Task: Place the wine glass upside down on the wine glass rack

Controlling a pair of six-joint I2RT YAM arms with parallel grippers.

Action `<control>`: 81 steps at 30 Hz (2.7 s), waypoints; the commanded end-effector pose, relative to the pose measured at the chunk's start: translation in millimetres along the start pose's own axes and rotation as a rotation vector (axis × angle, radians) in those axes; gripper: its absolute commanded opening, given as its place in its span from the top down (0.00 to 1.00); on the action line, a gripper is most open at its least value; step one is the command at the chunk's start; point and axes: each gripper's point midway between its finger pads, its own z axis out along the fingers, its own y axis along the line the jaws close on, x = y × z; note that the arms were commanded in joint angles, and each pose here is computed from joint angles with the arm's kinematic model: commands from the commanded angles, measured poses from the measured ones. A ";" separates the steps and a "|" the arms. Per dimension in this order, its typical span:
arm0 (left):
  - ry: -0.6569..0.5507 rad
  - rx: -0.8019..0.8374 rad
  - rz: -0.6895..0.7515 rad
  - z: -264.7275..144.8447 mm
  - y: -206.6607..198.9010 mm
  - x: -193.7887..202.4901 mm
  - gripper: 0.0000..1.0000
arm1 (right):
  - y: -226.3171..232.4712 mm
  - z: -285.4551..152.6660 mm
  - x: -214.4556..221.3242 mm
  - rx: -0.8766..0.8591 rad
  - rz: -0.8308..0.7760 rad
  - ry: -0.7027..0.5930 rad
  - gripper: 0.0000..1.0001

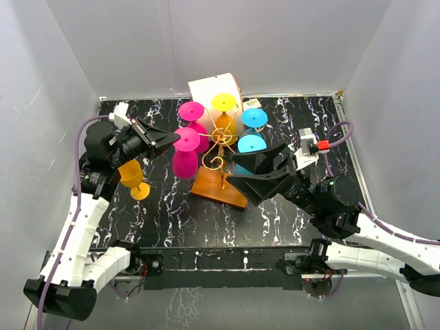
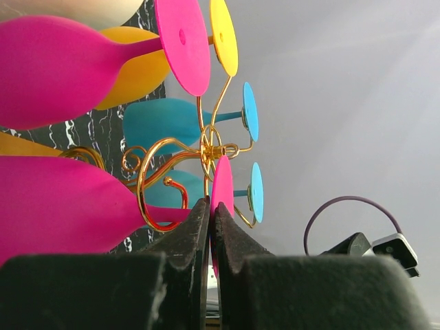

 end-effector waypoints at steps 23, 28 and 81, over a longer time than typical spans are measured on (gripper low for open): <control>0.053 -0.110 0.049 -15.3 11.5 18.6 0.51 | 6.1 5.7 -9.2 -0.023 0.004 -0.038 0.19; 0.071 -0.130 0.064 -19.4 12.0 21.8 0.47 | 5.9 5.4 -9.6 -0.020 0.008 -0.039 0.19; -0.054 -1.181 0.518 -68.6 242.3 -71.9 0.62 | -38.0 -24.7 -31.7 0.301 -0.122 0.023 0.23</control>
